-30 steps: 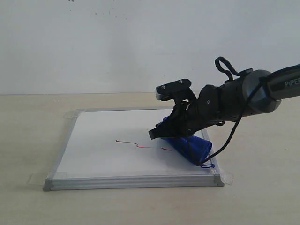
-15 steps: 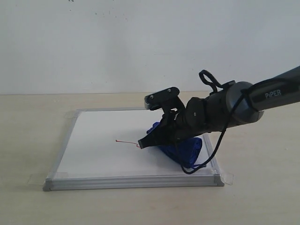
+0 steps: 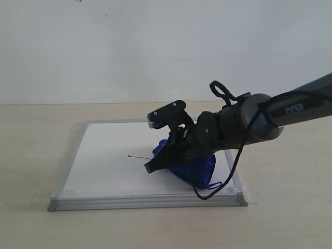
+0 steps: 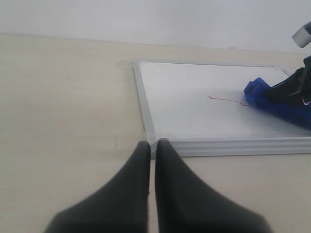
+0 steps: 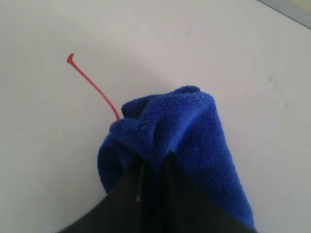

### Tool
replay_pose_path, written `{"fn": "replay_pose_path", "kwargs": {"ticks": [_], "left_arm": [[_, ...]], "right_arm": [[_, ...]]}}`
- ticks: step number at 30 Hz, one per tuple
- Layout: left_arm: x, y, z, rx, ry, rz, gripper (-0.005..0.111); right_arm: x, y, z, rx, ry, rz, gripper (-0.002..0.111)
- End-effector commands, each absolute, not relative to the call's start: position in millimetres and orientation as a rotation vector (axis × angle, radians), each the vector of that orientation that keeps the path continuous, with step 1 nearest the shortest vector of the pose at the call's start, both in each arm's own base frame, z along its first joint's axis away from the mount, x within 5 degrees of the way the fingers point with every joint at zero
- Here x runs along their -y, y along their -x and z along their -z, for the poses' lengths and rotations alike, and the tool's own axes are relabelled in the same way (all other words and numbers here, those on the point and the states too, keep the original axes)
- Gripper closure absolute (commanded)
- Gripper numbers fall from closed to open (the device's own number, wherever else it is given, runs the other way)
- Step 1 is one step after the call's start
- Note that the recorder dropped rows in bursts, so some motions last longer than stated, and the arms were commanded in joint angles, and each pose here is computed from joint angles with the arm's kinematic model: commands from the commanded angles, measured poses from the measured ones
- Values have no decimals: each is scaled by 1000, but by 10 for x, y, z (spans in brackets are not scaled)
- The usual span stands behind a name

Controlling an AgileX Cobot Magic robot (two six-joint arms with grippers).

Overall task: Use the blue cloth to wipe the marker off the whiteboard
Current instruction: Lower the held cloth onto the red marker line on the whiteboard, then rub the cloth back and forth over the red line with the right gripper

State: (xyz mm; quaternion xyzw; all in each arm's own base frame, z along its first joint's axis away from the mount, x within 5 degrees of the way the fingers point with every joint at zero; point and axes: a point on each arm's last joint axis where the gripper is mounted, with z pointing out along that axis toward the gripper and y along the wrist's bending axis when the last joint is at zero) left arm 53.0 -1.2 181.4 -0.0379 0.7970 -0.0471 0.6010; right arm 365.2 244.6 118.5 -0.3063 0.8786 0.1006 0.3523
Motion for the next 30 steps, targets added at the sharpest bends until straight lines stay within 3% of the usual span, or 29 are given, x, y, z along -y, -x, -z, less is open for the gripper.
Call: {"fn": "replay_pose_path", "kwargs": {"ticks": [1,6,8,15,19,25,30], "left_arm": [[9,-531,-1809,-1841,94,107,103],[9,-531,-1809,-1841,94,107,103],[9,-531,-1809,-1841,94,107,103],[9,-531,-1809,-1841,94,107,103],[9,-531,-1809,-1841,94,107,103],[9,-531,-1809,-1841,94,107,103],[9,-531,-1809,-1841,94,107,103]], "right_arm": [[-2448,-3582,-1091,-2315,914,-240,90],[-2447,-3577,-1088,-2285,994,-212,52],[-2447,-3575,-1127,-2269,1016,-206,45],[-2323,-3624,-1452,-2217,1009,-193,45],[-1974,-3715,-1381,-2351,1026,-171,45],[-1955,-3754,-1359,-2330,1013,-158,45],[-1956,-3755,-1138,-2379,1031,-157,45]]}}
